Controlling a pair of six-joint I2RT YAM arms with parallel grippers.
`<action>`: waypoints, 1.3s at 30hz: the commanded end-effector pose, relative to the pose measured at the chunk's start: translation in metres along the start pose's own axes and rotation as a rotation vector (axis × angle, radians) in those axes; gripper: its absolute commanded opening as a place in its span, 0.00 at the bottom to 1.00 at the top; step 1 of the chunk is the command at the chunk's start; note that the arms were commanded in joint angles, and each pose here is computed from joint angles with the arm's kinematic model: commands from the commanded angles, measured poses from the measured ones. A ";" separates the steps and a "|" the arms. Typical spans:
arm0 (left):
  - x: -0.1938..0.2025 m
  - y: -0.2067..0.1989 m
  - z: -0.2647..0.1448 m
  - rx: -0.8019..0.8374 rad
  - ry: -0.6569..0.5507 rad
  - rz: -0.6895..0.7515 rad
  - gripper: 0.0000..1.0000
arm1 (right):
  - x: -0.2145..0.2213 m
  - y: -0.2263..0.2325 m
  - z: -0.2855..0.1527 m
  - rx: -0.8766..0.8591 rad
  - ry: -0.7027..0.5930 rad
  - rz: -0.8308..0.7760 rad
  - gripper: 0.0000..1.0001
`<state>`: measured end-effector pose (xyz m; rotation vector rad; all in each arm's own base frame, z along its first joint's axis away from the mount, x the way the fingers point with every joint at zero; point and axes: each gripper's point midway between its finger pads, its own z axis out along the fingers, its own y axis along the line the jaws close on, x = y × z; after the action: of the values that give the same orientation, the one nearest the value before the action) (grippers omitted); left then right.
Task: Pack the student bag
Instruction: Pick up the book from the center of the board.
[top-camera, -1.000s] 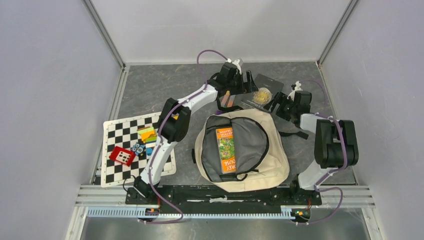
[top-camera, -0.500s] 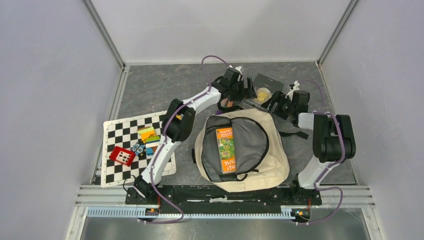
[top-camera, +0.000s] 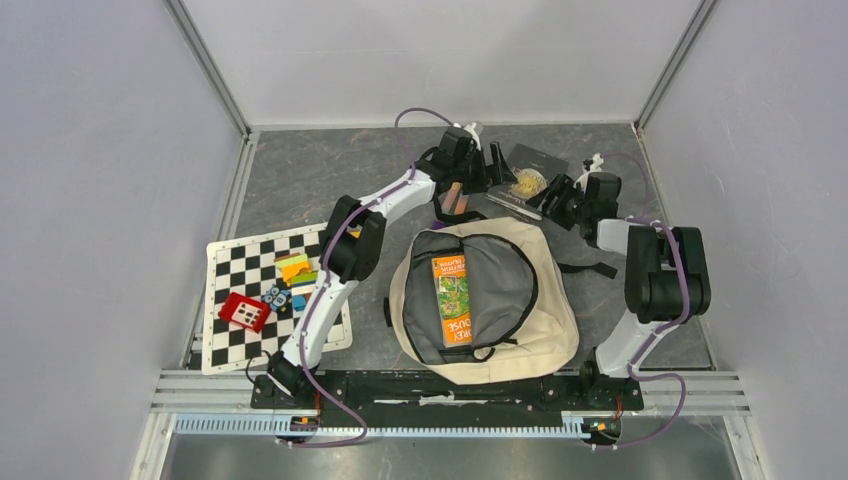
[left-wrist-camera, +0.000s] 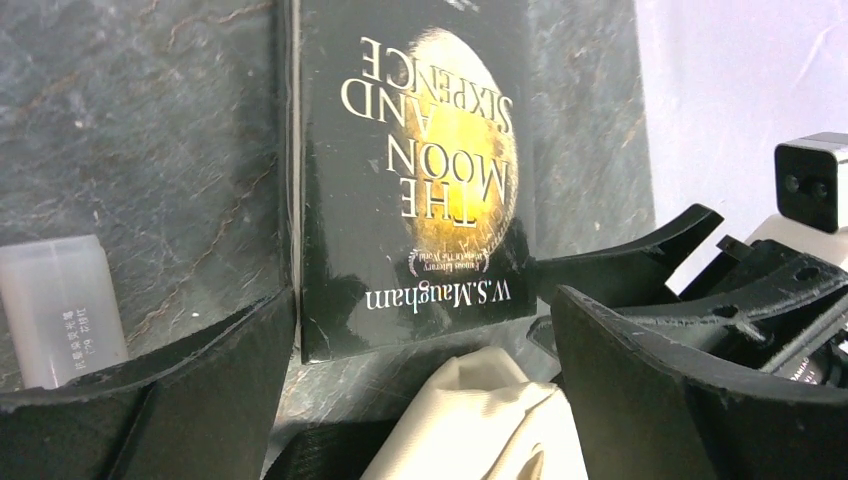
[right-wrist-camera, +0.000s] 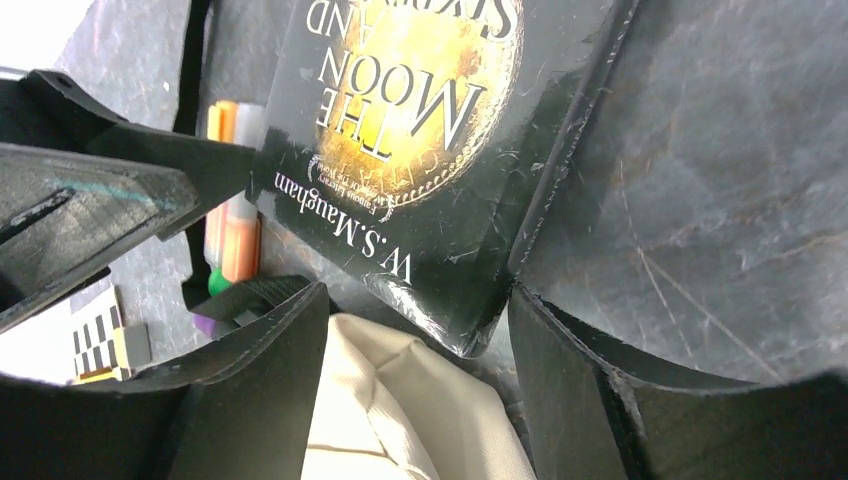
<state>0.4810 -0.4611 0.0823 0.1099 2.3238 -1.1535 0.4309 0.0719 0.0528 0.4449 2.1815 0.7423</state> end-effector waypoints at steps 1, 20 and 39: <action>-0.033 -0.125 -0.050 0.303 -0.056 0.056 1.00 | -0.058 0.063 -0.012 -0.164 -0.133 -0.103 0.69; 0.029 -0.141 -0.079 0.269 0.027 0.103 1.00 | -0.028 0.073 -0.050 -0.161 -0.085 -0.159 0.64; 0.097 -0.091 -0.096 0.163 0.106 0.052 1.00 | 0.037 0.041 -0.076 -0.090 -0.028 -0.192 0.93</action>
<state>0.3348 -0.4430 0.1113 0.2472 2.4202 -1.1935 0.3391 0.0816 0.0810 0.2650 2.2012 0.6056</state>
